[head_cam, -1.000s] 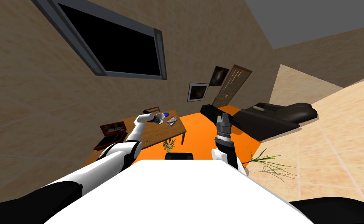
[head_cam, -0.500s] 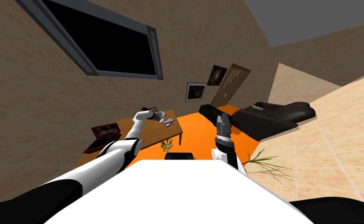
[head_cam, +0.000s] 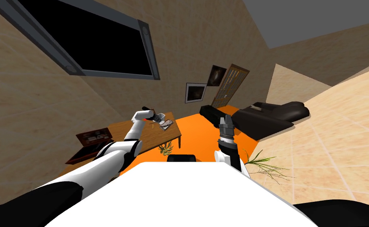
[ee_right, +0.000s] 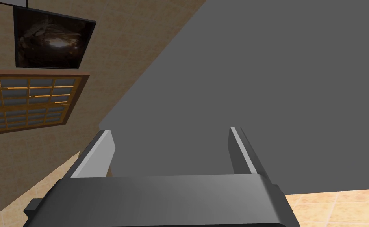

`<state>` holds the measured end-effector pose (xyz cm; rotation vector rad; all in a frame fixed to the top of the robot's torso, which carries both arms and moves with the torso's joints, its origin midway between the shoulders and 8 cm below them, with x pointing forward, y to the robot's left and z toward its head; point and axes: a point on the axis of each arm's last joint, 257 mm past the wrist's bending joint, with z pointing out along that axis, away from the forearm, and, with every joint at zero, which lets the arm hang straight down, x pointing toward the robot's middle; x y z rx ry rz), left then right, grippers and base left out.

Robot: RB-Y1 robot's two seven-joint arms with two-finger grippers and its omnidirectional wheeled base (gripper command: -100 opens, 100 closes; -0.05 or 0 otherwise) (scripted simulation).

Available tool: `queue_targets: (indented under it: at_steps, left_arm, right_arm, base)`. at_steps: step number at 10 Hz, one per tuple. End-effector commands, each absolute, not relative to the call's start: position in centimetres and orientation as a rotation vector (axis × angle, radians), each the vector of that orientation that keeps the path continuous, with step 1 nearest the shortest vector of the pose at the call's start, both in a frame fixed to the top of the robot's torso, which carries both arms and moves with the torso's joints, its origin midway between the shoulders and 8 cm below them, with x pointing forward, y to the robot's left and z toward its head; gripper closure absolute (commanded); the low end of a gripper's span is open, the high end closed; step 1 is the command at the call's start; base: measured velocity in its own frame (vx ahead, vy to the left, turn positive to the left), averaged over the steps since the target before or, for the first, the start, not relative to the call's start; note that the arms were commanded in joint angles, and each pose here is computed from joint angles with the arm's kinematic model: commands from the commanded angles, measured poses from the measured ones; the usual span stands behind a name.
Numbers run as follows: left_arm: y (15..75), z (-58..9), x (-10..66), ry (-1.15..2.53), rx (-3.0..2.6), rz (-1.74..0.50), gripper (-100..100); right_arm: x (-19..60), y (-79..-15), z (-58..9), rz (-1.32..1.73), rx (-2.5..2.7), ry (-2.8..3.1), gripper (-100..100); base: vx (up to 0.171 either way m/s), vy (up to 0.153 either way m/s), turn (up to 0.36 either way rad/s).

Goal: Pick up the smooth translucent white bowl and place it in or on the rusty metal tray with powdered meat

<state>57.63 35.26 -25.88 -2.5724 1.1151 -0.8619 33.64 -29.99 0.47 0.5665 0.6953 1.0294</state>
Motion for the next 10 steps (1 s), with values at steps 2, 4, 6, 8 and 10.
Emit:
queue_targets:
  at_steps: [2,4,6,8,10]
  left_arm:
    - [36.7,-26.1,56.6,1.126,-2.573,-0.780,100]
    - [37.9,-26.4,55.5,1.134,-2.576,-0.712,100]
    - [39.0,-26.8,54.5,1.140,-2.578,-0.644,100]
    - [40.5,-27.2,53.0,1.148,-2.579,-0.554,100]
    - [41.7,-27.5,51.8,1.153,-2.578,-0.481,100]
  right_arm:
    - [33.6,-30.0,0.5,1.029,0.567,0.695,0]
    - [33.6,-30.0,0.5,1.029,0.567,0.695,0]
    - [33.6,-30.0,0.5,1.029,0.566,0.695,0]
    - [33.6,-30.0,0.5,1.029,0.567,0.695,0]
    - [33.6,-30.0,0.5,1.029,0.567,0.695,0]
  base:
    - [0.072,-0.079,-0.094]
    - [0.076,-0.068,-0.103]
    - [0.084,-0.049,-0.087]
    - [0.089,-0.073,-0.111]
    - [0.087,-0.050,-0.098]
